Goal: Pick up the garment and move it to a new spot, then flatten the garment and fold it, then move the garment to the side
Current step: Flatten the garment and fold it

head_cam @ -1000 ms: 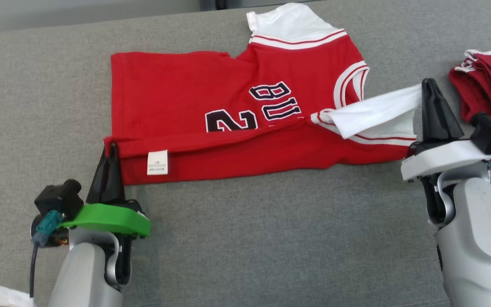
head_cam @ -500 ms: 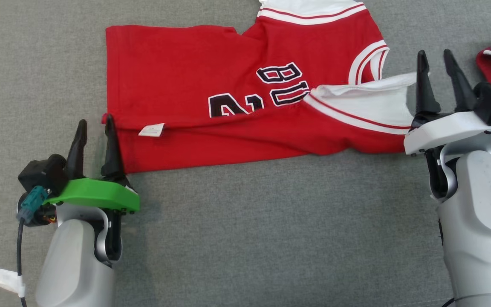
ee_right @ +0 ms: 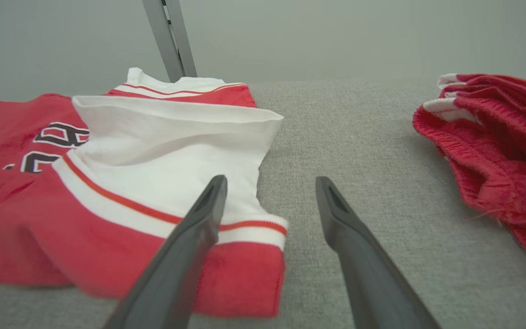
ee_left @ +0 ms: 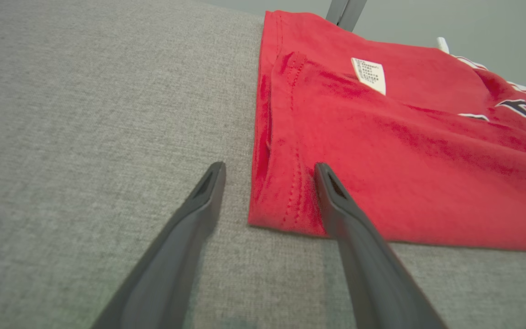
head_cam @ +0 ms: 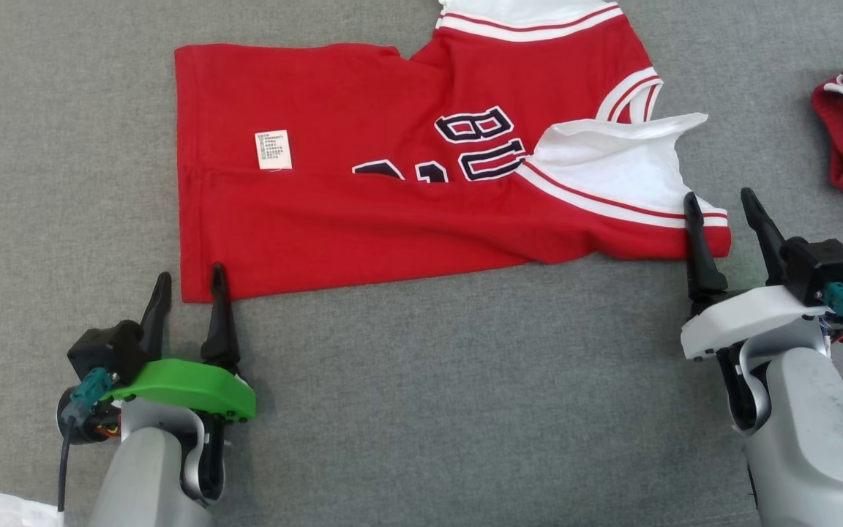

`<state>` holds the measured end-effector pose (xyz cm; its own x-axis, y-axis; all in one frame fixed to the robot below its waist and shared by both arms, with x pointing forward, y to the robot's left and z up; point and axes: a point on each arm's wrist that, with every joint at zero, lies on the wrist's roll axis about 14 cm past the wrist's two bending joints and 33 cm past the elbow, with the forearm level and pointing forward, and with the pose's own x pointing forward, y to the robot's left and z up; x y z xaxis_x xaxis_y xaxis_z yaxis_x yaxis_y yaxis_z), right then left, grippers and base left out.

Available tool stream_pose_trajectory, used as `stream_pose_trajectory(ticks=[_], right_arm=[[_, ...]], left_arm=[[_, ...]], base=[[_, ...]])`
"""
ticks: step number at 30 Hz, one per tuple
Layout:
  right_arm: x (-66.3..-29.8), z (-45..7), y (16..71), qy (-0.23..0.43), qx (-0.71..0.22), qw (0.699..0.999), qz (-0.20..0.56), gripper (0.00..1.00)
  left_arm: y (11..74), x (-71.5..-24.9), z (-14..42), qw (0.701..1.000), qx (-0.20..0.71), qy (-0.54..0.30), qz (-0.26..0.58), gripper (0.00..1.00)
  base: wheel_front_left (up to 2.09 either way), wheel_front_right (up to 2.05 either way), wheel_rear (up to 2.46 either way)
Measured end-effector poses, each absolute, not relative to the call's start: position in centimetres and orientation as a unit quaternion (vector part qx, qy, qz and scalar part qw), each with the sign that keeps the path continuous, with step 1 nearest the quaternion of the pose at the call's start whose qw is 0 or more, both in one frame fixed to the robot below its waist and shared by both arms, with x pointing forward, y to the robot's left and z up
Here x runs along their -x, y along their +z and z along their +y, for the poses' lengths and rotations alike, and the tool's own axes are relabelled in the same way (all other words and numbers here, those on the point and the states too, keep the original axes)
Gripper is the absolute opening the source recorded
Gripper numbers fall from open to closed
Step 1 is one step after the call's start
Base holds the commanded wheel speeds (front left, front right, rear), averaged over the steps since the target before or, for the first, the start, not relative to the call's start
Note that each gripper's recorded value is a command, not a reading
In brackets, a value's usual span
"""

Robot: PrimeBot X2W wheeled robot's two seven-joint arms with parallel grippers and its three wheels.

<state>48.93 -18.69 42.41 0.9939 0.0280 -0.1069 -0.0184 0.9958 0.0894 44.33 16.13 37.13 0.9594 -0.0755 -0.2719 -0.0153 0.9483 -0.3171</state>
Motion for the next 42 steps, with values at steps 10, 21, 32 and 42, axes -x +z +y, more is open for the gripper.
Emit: stream_pose_trajectory(ticks=[10,21,32,42], right_arm=[[-47.7,-17.8,38.5,0.024,-0.042,0.992,0.117,1.0],[-46.6,-16.9,38.2,0.039,-0.04,0.991,0.125,0.0],[-48.7,-17.9,43.7,0.017,-0.074,0.996,0.043,0.0],[-46.2,-18.9,46.6,0.012,-0.098,0.995,0.014,0.0]], left_arm=[[34.5,-44.0,15.3,0.971,0.147,-0.027,0.187,1.0],[34.0,-43.9,14.9,0.967,0.148,-0.036,0.203,0.0],[38.3,-44.7,16.3,0.976,0.169,-0.019,0.137,0.0],[41.9,-40.9,18.2,0.984,0.157,0.002,0.088,0.0]], base=[[0.0,0.0,0.0],[0.0,0.0,0.0],[0.0,0.0,0.0],[0.0,0.0,0.0]])
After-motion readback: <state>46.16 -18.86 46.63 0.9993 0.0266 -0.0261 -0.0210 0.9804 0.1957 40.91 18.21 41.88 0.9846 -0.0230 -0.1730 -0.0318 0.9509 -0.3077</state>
